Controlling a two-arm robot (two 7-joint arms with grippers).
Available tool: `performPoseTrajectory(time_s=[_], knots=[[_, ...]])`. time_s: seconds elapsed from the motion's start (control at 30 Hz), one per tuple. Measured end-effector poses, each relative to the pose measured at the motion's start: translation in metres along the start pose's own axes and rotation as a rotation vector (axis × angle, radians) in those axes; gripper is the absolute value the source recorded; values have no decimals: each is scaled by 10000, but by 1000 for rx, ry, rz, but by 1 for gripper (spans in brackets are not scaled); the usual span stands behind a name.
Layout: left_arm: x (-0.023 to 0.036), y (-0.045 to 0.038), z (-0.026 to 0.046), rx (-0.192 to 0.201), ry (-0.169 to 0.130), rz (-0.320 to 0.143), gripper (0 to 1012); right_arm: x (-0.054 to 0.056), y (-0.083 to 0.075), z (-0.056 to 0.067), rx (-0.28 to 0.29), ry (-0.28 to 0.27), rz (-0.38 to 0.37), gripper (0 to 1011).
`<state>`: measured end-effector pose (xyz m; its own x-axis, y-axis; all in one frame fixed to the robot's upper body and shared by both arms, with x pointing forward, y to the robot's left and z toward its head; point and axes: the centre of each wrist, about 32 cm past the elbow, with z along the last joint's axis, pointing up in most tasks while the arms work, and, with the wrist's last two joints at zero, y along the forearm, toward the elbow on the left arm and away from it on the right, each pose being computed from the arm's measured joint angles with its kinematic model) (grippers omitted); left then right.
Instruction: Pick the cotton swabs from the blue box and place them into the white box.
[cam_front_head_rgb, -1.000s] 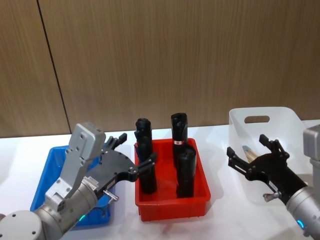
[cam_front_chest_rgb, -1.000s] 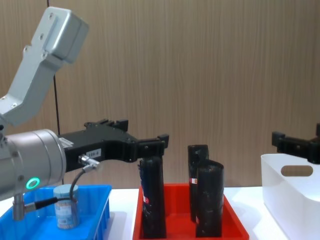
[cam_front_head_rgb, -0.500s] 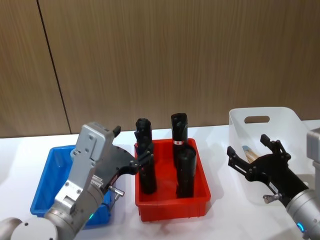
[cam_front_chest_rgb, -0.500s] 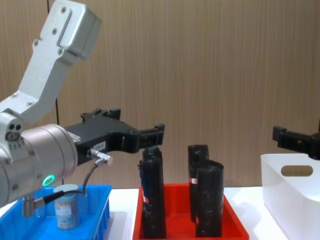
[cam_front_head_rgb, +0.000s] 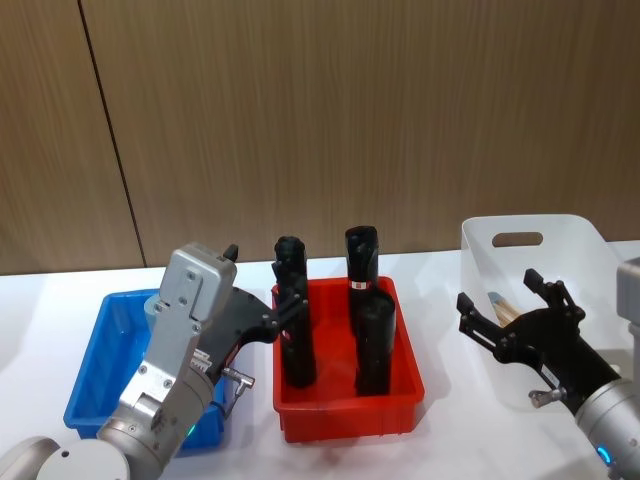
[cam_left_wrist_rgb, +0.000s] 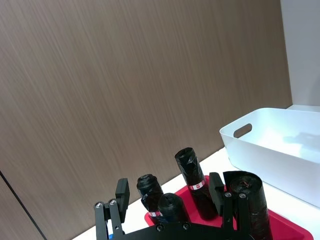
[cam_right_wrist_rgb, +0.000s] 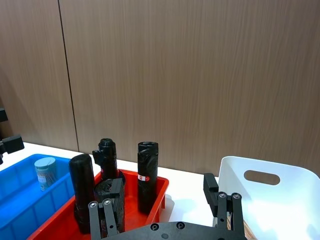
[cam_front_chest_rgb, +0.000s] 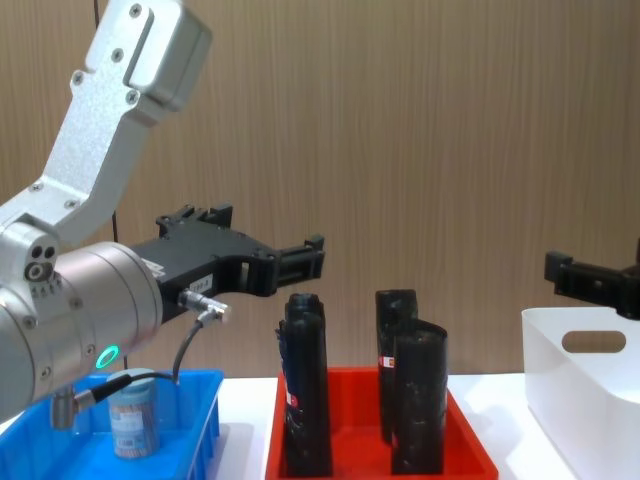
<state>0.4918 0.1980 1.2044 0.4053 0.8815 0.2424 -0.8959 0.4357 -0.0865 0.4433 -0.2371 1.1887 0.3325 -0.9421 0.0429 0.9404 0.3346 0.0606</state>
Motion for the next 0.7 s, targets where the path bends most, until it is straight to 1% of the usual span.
performPoseTrajectory(time_s=[0.23,0.37,0.63,0.7], knots=[[0,0,0,0,0,1,1004,2,4,2,-2,0,7,1001],[2,0,0,0,0,1,1004,9,14,6,-10,5,24,1001],[5,-1,1,0,-1,1,1004,55,74,19,-53,14,88,1001],[5,-1,1,0,0,1,1004,73,98,18,-71,19,113,1001]])
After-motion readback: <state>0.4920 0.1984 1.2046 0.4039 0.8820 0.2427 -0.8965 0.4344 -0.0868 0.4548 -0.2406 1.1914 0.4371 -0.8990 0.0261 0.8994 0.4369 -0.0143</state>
